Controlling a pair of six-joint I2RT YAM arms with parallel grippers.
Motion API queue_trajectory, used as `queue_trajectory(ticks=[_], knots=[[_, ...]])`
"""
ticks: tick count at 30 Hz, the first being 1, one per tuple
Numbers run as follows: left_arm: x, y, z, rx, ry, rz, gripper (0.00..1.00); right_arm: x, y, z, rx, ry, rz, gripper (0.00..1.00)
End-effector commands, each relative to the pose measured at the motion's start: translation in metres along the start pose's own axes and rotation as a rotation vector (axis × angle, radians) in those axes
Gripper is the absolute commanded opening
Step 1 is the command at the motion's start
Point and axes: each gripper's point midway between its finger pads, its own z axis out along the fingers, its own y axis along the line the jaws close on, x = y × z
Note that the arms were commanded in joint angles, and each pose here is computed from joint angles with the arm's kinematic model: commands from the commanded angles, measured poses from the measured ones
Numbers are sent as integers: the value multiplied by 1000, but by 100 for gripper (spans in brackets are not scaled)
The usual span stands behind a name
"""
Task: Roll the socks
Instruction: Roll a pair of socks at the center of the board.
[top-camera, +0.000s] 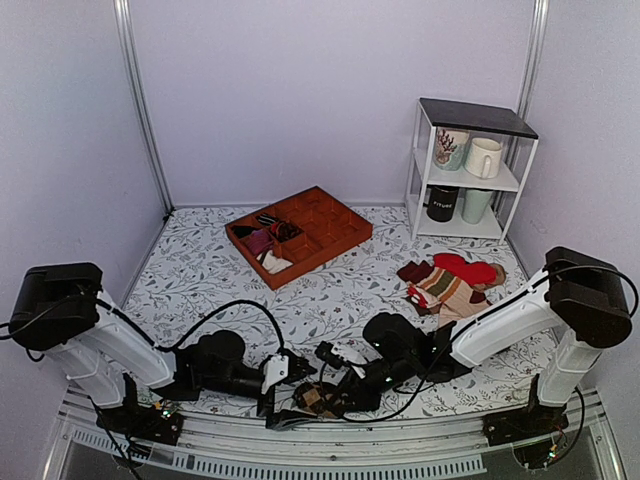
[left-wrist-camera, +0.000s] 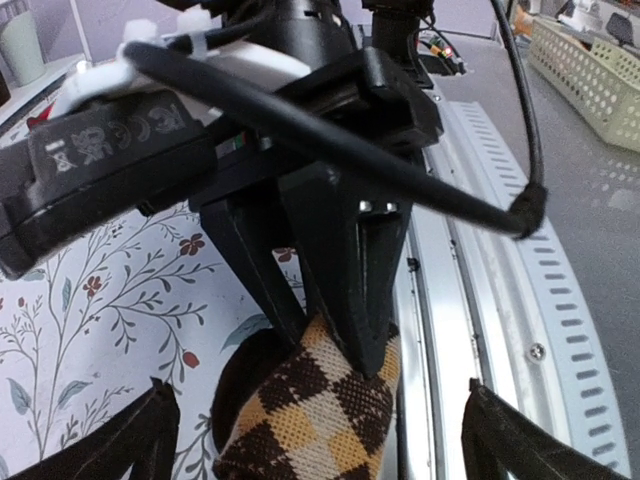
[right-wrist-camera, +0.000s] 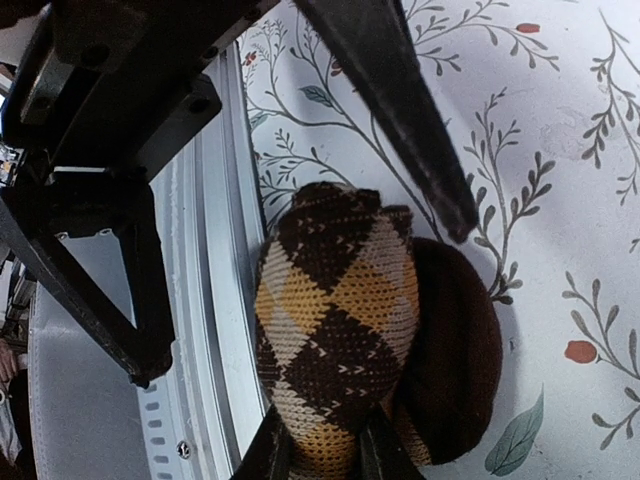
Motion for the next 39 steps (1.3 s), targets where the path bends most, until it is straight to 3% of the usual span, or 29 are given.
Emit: queue_trajectory(ticks=[1,3,4,6,7,11,17,24,27,33,39], knots=[[6,-10,4,40,21,-11,97,102,-37,0,133,330,192,17],[9,-9,9,40,41,-10,93,103,-39,1,137,336,197,17],[11,-9,11,45,52,-12,85,103,-40,1,140,339,199,17],[16,-9,15,51,69,-24,57,103,-40,1,143,338,198,17],[17,-9,16,50,71,-31,53,102,-40,1,144,336,198,17],[19,-5,15,25,64,-50,53,103,-42,0,147,336,202,17],[37,-5,17,25,116,-93,36,101,-44,0,158,336,207,17],[70,-2,18,-10,230,-166,35,86,-48,-1,190,322,197,22],[79,-2,16,-18,253,-194,35,74,-51,-6,220,300,173,30],[88,-4,14,-20,271,-218,35,25,-54,-31,321,154,79,64],[93,-4,15,-13,287,-230,35,-7,-37,-55,266,37,15,86]])
